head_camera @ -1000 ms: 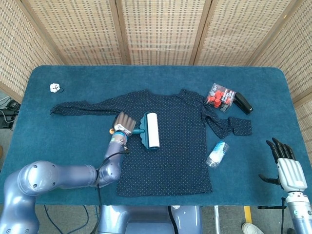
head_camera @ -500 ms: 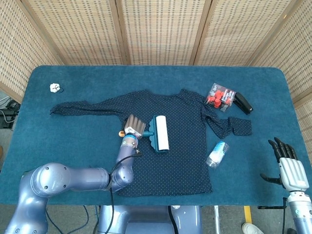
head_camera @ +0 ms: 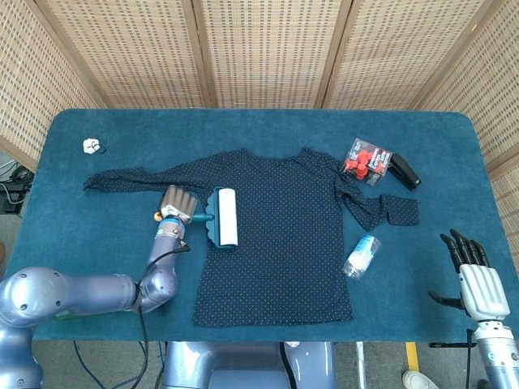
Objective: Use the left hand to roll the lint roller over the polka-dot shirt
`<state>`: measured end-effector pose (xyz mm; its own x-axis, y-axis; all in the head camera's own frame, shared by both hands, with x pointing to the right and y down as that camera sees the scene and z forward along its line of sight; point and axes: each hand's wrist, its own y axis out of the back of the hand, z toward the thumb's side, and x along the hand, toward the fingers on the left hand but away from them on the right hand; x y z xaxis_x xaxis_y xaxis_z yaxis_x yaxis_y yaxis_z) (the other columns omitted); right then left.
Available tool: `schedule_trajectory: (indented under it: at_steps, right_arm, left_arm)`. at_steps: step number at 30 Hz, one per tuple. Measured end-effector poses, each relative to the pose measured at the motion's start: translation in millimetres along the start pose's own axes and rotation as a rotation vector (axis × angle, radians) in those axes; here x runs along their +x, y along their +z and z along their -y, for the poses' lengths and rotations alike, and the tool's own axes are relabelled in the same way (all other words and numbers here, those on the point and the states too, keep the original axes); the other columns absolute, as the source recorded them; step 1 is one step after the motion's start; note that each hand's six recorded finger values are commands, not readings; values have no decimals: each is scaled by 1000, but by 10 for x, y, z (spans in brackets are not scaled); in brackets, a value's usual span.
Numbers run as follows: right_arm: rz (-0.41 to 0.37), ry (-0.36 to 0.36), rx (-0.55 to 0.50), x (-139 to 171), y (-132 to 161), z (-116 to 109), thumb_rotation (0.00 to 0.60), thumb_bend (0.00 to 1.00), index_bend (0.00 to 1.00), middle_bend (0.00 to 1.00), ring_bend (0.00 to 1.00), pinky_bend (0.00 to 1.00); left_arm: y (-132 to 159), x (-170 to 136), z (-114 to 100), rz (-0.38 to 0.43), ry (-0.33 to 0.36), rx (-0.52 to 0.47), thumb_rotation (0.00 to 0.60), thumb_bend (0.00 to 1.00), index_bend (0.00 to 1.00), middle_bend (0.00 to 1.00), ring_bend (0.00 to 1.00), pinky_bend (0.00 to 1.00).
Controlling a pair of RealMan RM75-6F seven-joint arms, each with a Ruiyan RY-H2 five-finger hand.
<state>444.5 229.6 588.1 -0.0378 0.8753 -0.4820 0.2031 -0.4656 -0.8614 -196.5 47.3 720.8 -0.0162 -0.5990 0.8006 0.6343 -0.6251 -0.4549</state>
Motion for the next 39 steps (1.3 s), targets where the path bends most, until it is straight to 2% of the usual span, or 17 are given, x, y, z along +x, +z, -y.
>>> schedule_trajectory:
  at_steps: [4,6,8,9,11,13,15,16,18,24,29,33,39]
  right_arm:
    - [-8,2,4,11,29,10,600,79,0,0,0,0]
    - [-13,0,7,19,49,9,600,79,0,0,0,0]
    - [-18,-3,9,26,67,7,600,79,0,0,0,0]
    - [-19,-4,9,28,72,8,600,80,0,0,0,0]
    - [-22,-4,12,32,83,10,600,80,0,0,0,0]
    - [-25,-4,15,37,94,12,600,79,0,0,0,0]
    - [-28,-3,16,39,102,15,600,79,0,0,0,0]
    - [-29,-3,17,40,105,16,600,79,0,0,0,0]
    - [-31,-3,19,43,112,19,600,79,0,0,0,0]
    - [-35,-12,26,50,132,5,600,79,0,0,0,0]
    - [-43,-31,34,68,158,-21,600,79,0,0,0,0]
    - [-44,-47,35,77,165,-52,600,79,0,0,0,0]
    - [-49,-82,38,102,189,-133,600,78,0,0,0,0]
  left_arm:
    - [-168,-1,98,-12,-1,-15,600,552,805,905,758,684]
    - [-222,0,121,-15,4,-20,600,482,801,852,714,629]
    - [-277,0,141,-17,16,-22,600,396,739,713,614,551]
    - [-300,0,149,-17,22,-21,600,366,672,623,547,505]
    - [-360,-6,180,-18,34,-16,600,325,422,361,330,351]
    - [-437,-25,237,-18,36,-6,600,307,241,136,130,201]
    - [-494,-46,301,-17,31,1,600,269,122,19,23,78]
    - [-524,-58,341,-17,26,1,600,230,61,0,1,28]
    - [-555,-68,374,-18,24,2,600,183,1,0,0,0]
    - [-677,-99,440,-27,68,-46,600,167,0,0,0,0]
    - [-803,-187,486,-18,156,-150,600,167,0,0,0,0]
    - [-906,-375,572,3,245,-250,600,167,0,0,0,0]
    - [-1164,-979,988,-2,405,-491,600,146,0,0,0,0]
